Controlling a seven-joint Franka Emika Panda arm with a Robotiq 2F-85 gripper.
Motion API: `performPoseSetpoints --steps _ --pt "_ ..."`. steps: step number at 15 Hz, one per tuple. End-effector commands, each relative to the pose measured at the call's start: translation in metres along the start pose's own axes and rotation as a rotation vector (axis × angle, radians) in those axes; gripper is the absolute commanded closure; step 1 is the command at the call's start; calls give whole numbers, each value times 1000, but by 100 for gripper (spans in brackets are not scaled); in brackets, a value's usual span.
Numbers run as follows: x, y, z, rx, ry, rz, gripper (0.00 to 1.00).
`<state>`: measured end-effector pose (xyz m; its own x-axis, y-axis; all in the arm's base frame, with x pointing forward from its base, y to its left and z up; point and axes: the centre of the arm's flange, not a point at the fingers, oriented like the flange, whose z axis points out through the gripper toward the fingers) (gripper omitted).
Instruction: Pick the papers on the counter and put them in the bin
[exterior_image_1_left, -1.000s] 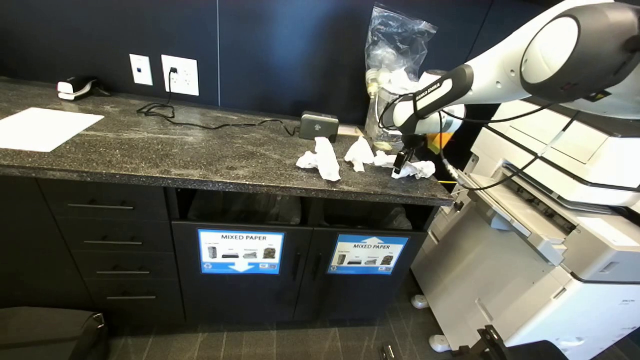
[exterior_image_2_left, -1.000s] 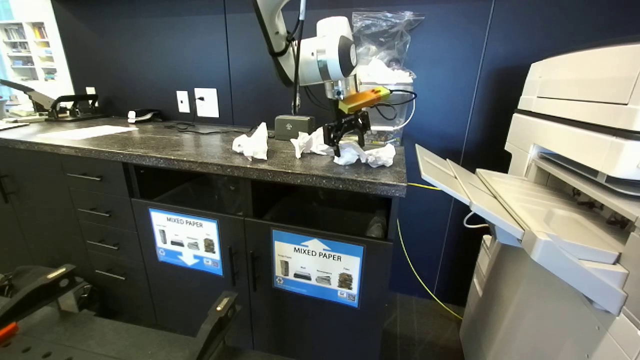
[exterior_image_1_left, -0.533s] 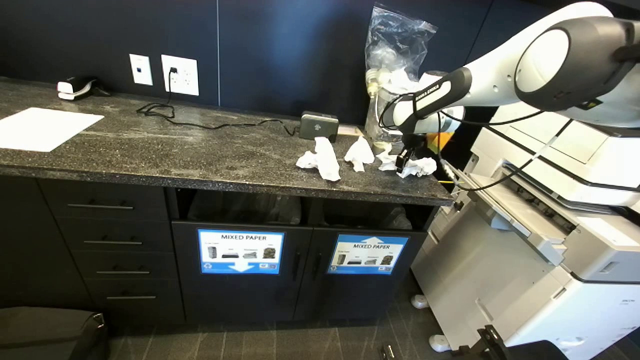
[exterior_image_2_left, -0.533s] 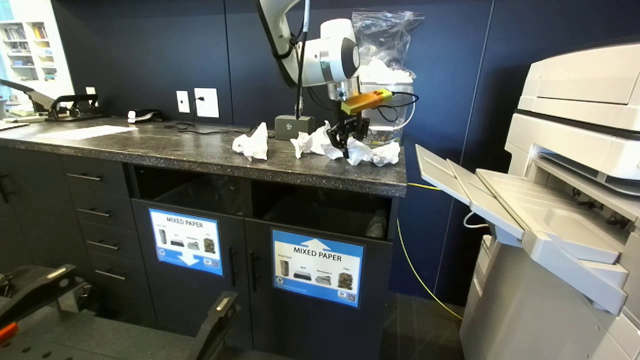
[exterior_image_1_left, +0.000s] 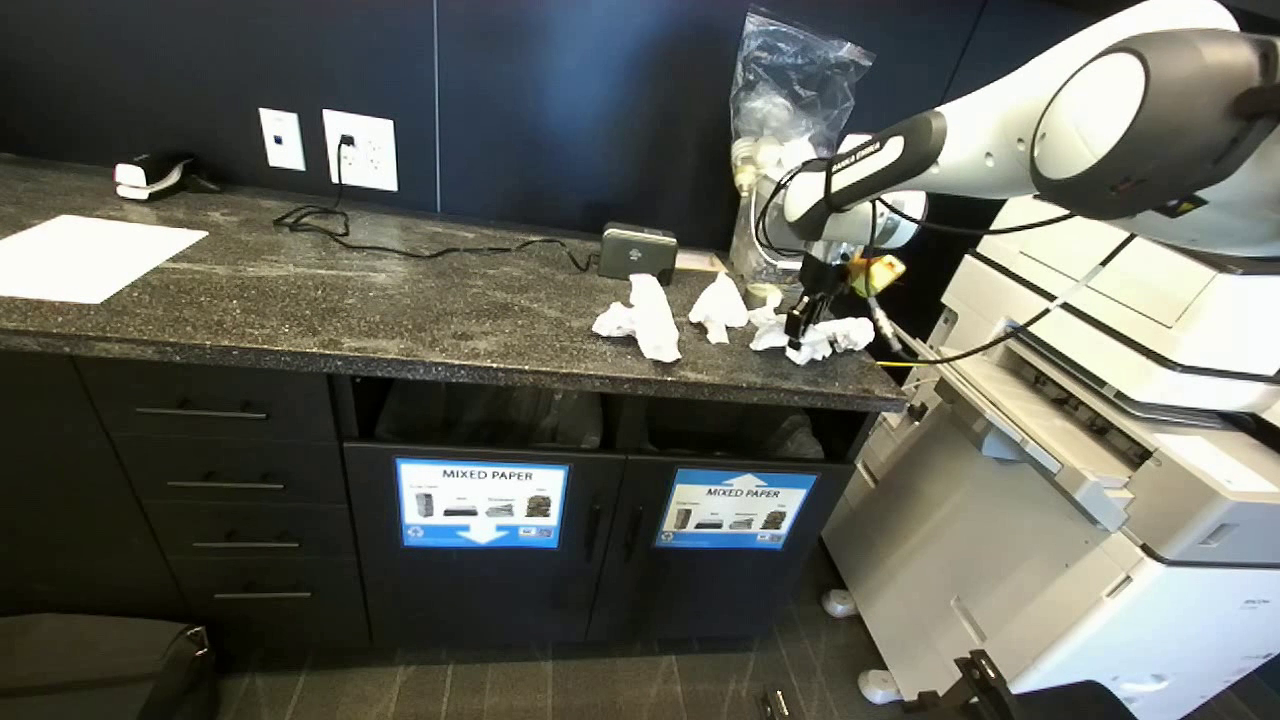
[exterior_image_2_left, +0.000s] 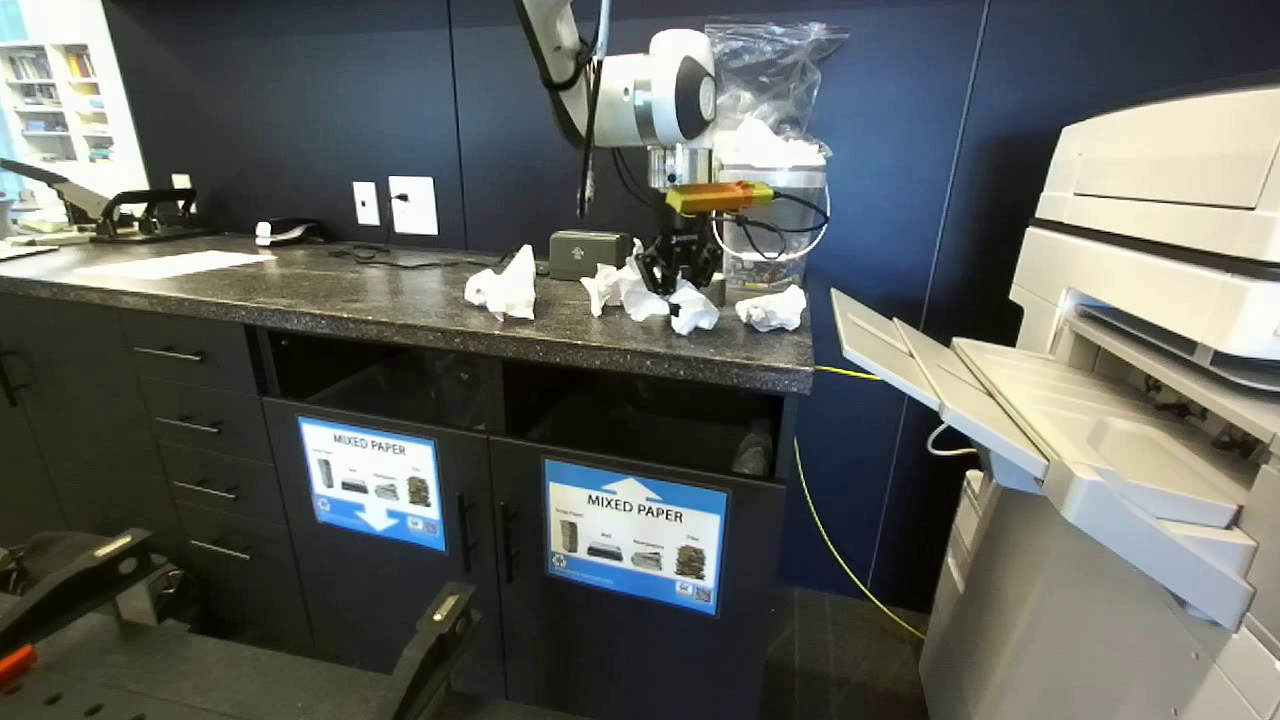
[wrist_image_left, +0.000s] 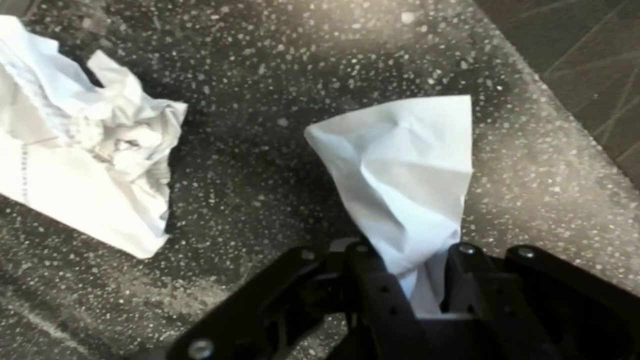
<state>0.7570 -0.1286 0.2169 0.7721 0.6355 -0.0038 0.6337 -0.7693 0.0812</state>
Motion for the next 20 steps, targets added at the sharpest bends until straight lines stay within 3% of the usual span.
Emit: performPoseSetpoints --steps 1,10,14,20 --pt "7 2 -22 77 -6 69 82" --pt "4 -43 -70 9 -8 490 85" --pt "-9 -80 -98 -10 -64 612 87" --pt "-53 -137 -129 6 -115 701 88"
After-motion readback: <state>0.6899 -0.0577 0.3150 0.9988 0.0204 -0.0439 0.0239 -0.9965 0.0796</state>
